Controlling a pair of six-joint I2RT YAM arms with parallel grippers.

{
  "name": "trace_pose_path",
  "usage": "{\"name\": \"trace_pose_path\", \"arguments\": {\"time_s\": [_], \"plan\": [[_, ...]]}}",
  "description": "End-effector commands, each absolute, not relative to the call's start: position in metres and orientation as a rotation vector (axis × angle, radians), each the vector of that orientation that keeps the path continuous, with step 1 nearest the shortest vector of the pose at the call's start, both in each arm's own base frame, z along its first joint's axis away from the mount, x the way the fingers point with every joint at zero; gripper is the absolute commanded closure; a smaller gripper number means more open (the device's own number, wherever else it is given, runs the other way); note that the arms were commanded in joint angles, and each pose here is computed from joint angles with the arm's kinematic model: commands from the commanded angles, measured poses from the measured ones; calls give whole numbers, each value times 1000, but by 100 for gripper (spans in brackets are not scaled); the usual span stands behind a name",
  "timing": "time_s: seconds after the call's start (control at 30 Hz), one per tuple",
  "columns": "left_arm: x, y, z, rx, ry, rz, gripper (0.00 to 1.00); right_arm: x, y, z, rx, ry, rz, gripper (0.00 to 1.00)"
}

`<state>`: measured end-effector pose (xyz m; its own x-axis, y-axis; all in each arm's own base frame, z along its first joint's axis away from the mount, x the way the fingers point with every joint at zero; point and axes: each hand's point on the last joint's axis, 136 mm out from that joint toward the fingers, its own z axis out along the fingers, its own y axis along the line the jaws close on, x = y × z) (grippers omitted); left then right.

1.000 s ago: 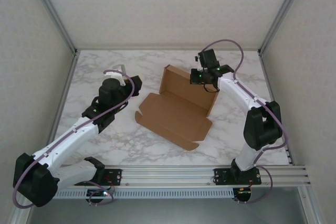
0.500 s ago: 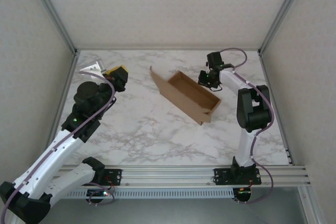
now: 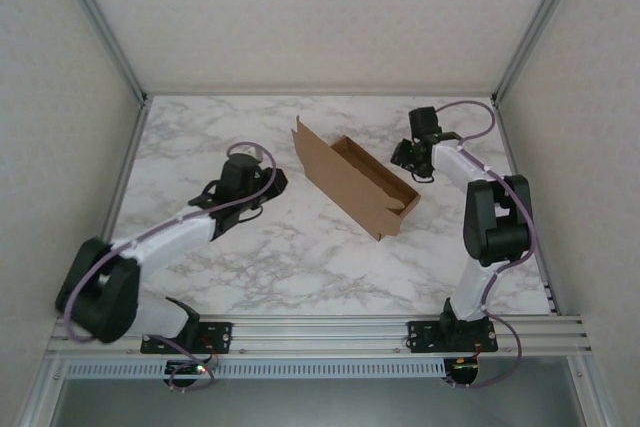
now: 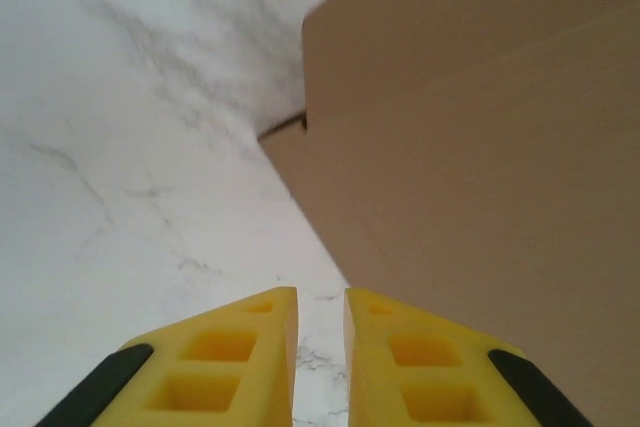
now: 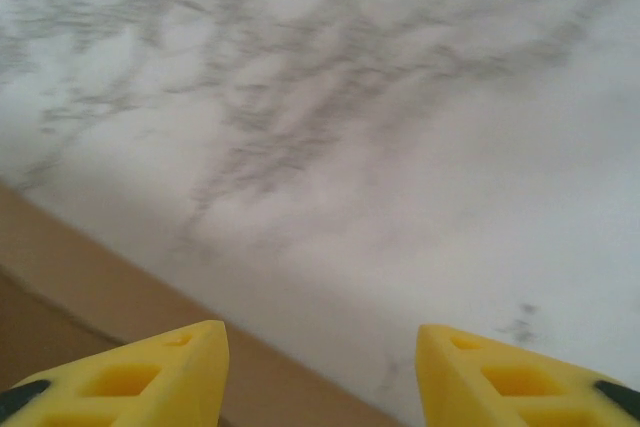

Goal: Fold the paper box

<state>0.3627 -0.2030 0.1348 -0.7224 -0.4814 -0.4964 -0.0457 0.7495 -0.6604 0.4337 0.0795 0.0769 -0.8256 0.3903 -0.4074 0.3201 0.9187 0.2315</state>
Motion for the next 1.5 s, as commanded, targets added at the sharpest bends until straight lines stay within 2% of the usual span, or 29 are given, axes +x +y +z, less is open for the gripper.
{"name": "trace_pose_path", "arguments": {"time_s": [0.0,0.17,0.4,0.53,0.67,0.8,0.93,1.03,1.17,1.3,1.4,1.47], "plan": [[381,-245,153,-356,2241,-1037,80,419,66,70,608,2625,204,47],[415,-268,134,-362,2303,-1032,80,399,95,62,599,2692,461,43],[475,-282,120,-377,2341,-989,81,366,135,66,718,2658,846,42],[509,-262,116,-426,2329,-961,81,335,166,64,676,2681,943,42],[535,-234,127,-426,2297,-901,75,307,215,66,403,2755,1005,41],[549,-178,158,-489,2213,-775,65,298,211,66,328,2787,887,40],[535,-114,191,-601,2113,-633,54,318,175,92,245,2695,555,27],[512,-92,211,-642,2046,-575,52,349,171,119,128,2593,411,22],[478,-90,219,-669,2009,-627,52,406,177,148,-7,2456,266,26],[442,-91,218,-680,2005,-699,52,458,197,147,-326,2336,146,36],[417,-94,217,-670,2018,-744,52,469,229,136,-602,2246,232,37],[399,-92,215,-665,2025,-748,52,472,246,132,-680,2247,338,37]]}}
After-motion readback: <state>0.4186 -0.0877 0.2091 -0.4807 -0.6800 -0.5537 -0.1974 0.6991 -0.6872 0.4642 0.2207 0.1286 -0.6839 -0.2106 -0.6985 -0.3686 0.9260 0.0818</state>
